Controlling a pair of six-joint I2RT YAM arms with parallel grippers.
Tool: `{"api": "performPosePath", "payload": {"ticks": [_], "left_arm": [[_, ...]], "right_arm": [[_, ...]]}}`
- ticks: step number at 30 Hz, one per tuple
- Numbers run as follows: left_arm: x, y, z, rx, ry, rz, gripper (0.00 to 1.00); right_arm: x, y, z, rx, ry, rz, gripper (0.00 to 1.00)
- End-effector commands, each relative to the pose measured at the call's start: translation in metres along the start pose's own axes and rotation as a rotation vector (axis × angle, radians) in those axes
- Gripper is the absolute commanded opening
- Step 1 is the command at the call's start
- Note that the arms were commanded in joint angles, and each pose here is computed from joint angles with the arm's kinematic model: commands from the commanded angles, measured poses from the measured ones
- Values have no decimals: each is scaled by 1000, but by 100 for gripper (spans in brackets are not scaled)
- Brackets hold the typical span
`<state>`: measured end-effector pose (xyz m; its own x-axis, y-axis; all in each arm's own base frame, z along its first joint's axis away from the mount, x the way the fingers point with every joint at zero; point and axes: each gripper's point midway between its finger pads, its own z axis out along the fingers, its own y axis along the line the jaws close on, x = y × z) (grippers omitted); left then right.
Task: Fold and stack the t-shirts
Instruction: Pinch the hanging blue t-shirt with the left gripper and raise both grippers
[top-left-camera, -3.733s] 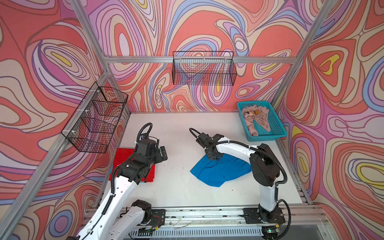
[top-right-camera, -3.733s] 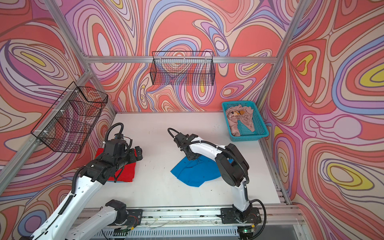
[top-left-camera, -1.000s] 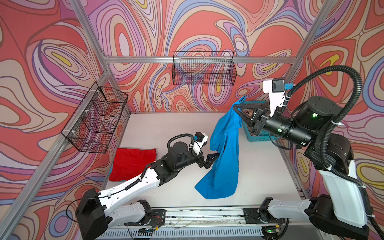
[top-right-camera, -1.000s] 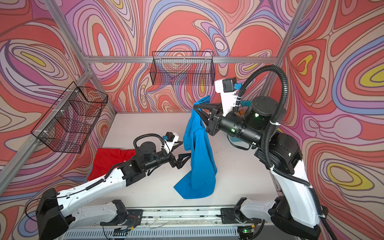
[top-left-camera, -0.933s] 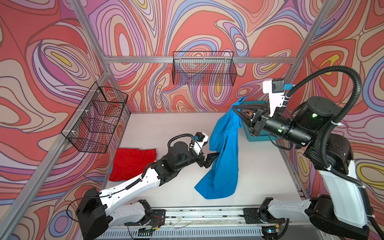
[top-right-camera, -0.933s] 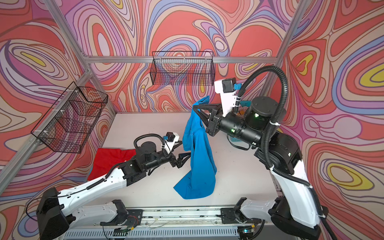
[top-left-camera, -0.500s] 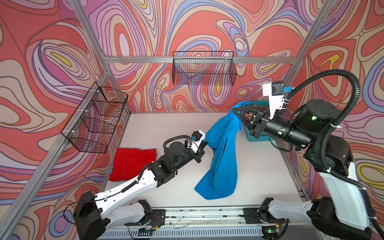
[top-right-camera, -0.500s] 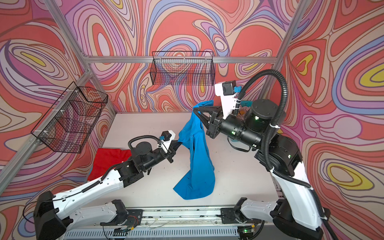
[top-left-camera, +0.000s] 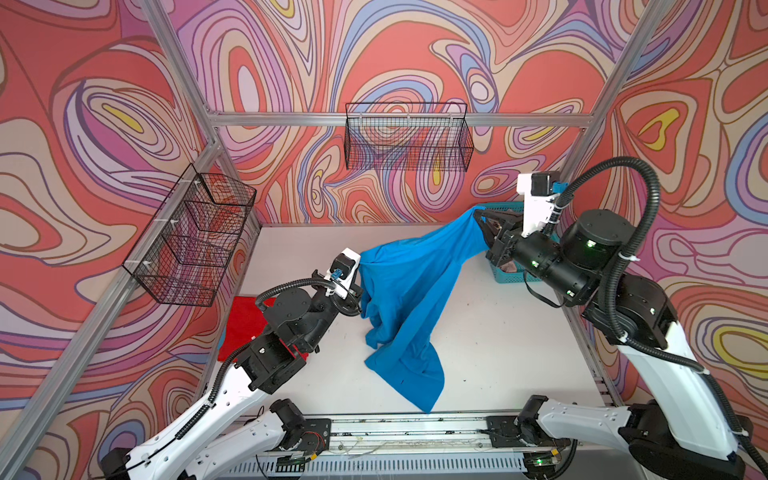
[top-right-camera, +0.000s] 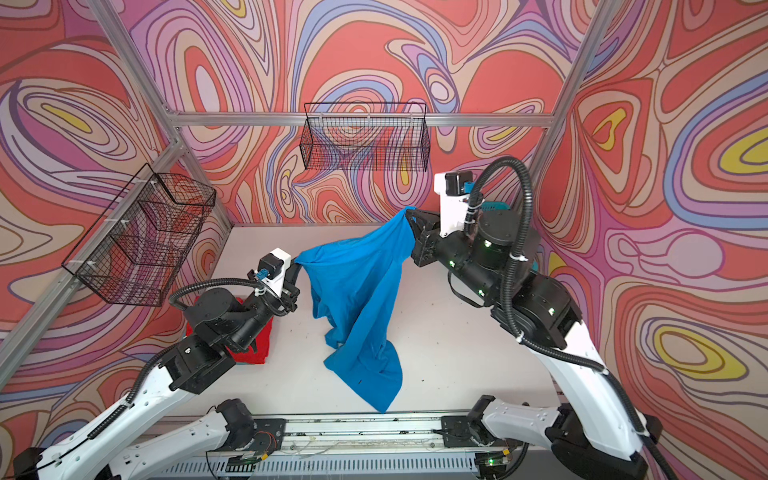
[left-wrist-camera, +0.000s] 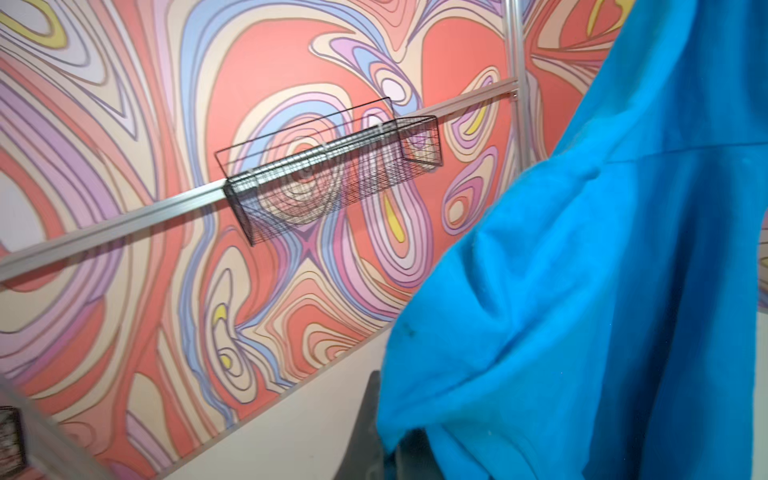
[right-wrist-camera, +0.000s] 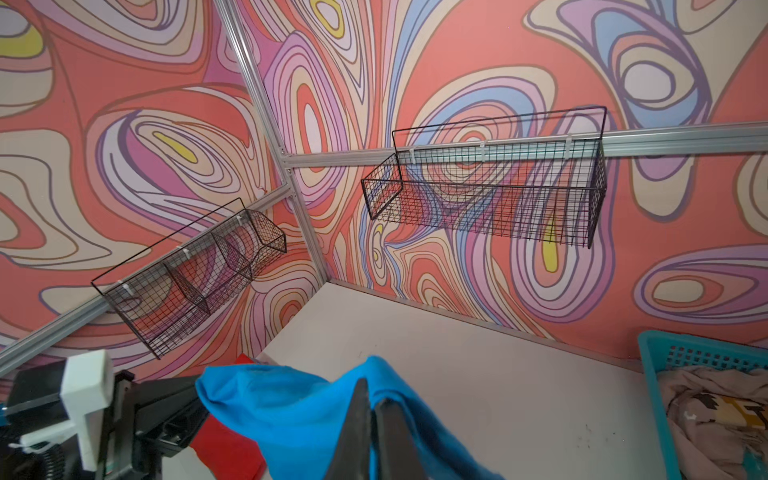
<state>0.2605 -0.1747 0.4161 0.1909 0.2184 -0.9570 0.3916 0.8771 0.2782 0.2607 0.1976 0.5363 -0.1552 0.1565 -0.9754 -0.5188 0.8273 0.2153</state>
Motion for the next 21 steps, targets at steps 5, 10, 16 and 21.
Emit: {"api": "performPosePath", "payload": {"ticks": [5,10,16,21], "left_arm": [[-51,67,-13,-247,-11,166,0],[-86,91,-14,-335,-42,237,0],[-116,108,-23,-358,-22,180,0],[-83,66,-22,-111,72,-17,0]], "right_arm": [[-27,2,55,-14,-86,-31,0],[-71,-32,94,-141,-151,91,0],[-87,-41,144,-278,-139,168,0],[-36,-51,145,-284,-74,238,0]]}}
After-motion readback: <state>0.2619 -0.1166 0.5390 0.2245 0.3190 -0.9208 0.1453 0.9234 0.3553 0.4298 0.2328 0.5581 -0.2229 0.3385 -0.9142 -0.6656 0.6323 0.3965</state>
